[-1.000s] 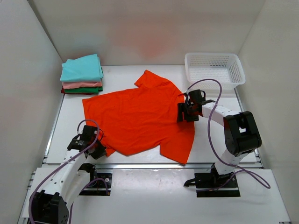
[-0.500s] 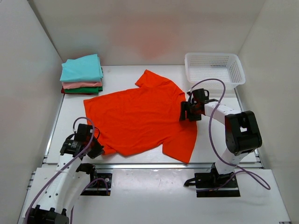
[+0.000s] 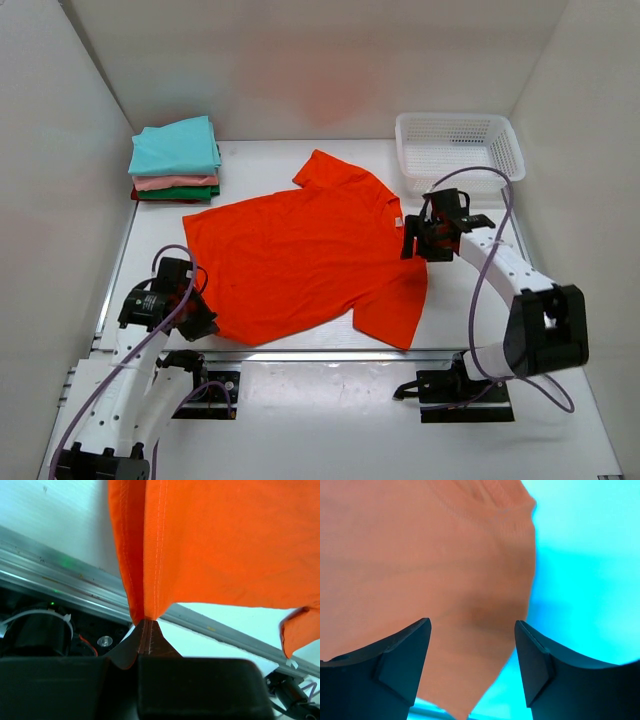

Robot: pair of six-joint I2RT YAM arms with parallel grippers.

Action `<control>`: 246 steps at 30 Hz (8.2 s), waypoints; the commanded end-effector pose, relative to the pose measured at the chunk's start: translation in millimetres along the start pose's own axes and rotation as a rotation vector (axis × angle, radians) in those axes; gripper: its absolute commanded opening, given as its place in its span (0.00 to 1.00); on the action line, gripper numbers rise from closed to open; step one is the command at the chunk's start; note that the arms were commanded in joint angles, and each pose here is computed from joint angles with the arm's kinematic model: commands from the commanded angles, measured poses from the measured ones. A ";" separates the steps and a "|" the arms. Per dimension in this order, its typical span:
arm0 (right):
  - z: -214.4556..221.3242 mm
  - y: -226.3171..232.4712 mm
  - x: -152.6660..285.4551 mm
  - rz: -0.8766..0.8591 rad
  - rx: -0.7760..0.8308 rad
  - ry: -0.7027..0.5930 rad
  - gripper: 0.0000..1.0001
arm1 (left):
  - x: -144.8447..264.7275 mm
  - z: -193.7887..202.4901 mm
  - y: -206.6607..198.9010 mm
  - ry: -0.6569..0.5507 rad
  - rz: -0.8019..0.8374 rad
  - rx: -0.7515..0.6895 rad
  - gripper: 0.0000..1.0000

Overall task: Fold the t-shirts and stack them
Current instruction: Grap the side of the flattened tshirt closest away from the robot with both arms, then fold the flattened tshirt in 1/3 of the way

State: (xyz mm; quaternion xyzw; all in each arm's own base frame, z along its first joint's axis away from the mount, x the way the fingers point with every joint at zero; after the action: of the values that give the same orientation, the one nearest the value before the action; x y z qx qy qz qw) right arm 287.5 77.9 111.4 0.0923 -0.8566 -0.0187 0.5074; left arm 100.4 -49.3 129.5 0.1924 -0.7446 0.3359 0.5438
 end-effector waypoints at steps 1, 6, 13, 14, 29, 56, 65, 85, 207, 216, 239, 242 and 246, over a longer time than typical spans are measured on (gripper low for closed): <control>38.7 -10.3 15.8 0.054 -0.065 0.095 0.65 | 13.4 4.6 -1.8 0.035 0.011 -0.029 0.00; 93.3 -12.1 13.4 0.036 -0.095 0.174 0.64 | 12.0 6.1 -5.2 0.066 0.021 -0.038 0.00; 108.2 1.5 7.1 0.043 -0.054 0.250 0.56 | 11.5 1.2 -9.4 0.054 0.032 -0.044 0.00; 113.4 4.1 3.8 0.044 -0.042 0.281 0.56 | 11.3 1.9 -9.8 0.058 0.035 -0.047 0.00; 103.8 17.3 3.5 -0.030 -0.023 0.378 0.00 | 16.3 -10.4 -22.2 0.020 0.076 -0.045 0.00; -85.1 19.8 3.0 -0.163 -0.019 0.169 0.00 | 6.8 -67.8 -27.2 -0.211 0.015 0.167 0.00; -98.0 12.9 -18.7 -0.180 -0.053 0.190 0.00 | -4.9 -78.2 -14.3 -0.225 -0.064 0.223 0.00; -122.3 6.7 -41.0 -0.218 -0.076 0.173 0.00 | -31.1 -82.9 -23.8 -0.110 -0.069 0.166 0.01; -83.6 5.2 -40.8 -0.147 0.032 0.212 0.30 | -92.0 -112.5 -39.6 -0.117 -0.051 0.298 0.30; -78.0 -3.4 -47.9 -0.061 0.051 0.246 0.31 | -91.5 -113.5 -40.9 -0.119 -0.050 0.289 0.28; -63.0 -1.4 -70.9 -0.095 0.042 0.302 0.29 | -90.1 -113.5 -38.0 -0.123 -0.046 0.286 0.12; -66.1 6.4 -71.8 -0.122 0.045 0.298 0.00 | -90.6 -113.0 -38.5 -0.127 -0.044 0.285 0.07; -82.7 12.2 -55.1 -0.157 0.020 0.252 0.00 | -89.1 -113.5 -37.1 -0.132 -0.048 0.283 0.00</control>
State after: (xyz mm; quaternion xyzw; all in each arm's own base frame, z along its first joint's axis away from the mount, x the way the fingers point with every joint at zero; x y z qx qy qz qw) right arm 371.3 97.4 78.2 0.1494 -0.7549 -0.0188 0.6383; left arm 229.7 -3.0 71.5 0.3139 -0.7066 0.4094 0.4843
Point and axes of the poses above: each gripper's point midway between its finger pads, its own x axis back along the fingers, its own y axis along the line the jaws close on, z = x × y, the point moved 3 cm from there along x, back along the fingers, and after that the axes turned 8 degrees about x, right-handed, at the moved point
